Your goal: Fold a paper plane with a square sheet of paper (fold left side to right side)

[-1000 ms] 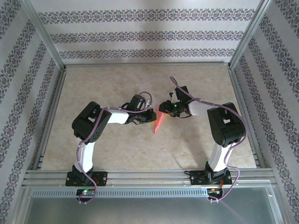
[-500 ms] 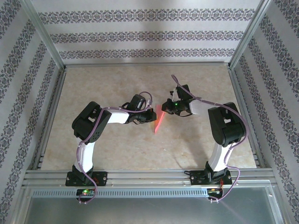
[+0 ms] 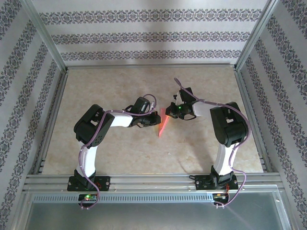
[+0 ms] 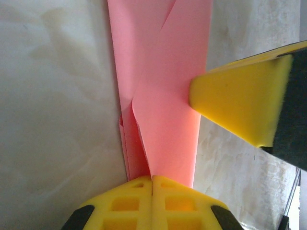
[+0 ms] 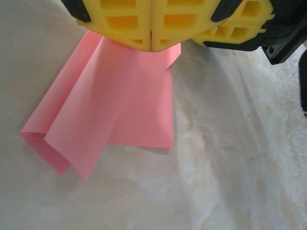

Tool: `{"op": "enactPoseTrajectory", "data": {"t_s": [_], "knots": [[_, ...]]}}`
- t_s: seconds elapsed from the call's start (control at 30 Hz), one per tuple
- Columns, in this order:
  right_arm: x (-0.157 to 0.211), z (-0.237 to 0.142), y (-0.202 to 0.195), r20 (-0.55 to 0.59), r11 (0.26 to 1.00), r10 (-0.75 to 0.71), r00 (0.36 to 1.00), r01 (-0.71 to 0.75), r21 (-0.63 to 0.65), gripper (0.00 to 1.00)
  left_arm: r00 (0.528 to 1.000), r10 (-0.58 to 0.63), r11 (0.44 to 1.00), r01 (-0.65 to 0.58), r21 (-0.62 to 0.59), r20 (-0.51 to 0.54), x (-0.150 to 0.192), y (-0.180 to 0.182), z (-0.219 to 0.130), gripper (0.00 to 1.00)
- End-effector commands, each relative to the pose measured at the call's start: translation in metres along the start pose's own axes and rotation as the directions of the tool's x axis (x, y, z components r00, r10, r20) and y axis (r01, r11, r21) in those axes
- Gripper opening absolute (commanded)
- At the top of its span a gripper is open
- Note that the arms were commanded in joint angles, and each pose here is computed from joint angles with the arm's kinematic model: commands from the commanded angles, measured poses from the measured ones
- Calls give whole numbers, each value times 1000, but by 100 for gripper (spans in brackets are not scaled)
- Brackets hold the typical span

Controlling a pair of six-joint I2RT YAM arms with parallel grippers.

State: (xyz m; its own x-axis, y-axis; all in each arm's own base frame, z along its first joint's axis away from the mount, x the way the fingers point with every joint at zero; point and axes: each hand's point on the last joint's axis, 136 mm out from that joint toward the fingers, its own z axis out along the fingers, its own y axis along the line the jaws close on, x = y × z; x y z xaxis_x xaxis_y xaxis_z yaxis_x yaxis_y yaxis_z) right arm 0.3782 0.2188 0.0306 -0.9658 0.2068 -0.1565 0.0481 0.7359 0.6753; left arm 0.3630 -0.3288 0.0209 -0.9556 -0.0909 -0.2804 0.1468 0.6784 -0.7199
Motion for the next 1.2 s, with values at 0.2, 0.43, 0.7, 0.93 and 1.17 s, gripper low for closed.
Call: {"op": "enactPoseTrajectory", "data": {"t_s": [0.2, 0.43, 0.7, 0.93, 1.17], "knots": [[8, 11, -14, -35, 999, -5, 999, 6, 50, 0, 996, -82, 956, 66, -286, -43, 31, 83, 5, 0], [17, 14, -28, -61, 996, 20, 998, -14, 91, 0, 996, -83, 961, 69, -268, -39, 30, 80, 6, 0], [39, 19, -54, -125, 988, 52, 991, -33, 148, 0, 998, -56, 978, 56, -203, 6, 11, 54, -3, 15], [45, 19, -63, -134, 985, 52, 990, -29, 168, 0, 999, -16, 972, 25, -233, 40, -12, 32, -31, 27], [41, 17, -57, -121, 988, 35, 992, -17, 153, 0, 997, 18, 989, -7, -149, 69, -19, -10, -68, 26]]}}
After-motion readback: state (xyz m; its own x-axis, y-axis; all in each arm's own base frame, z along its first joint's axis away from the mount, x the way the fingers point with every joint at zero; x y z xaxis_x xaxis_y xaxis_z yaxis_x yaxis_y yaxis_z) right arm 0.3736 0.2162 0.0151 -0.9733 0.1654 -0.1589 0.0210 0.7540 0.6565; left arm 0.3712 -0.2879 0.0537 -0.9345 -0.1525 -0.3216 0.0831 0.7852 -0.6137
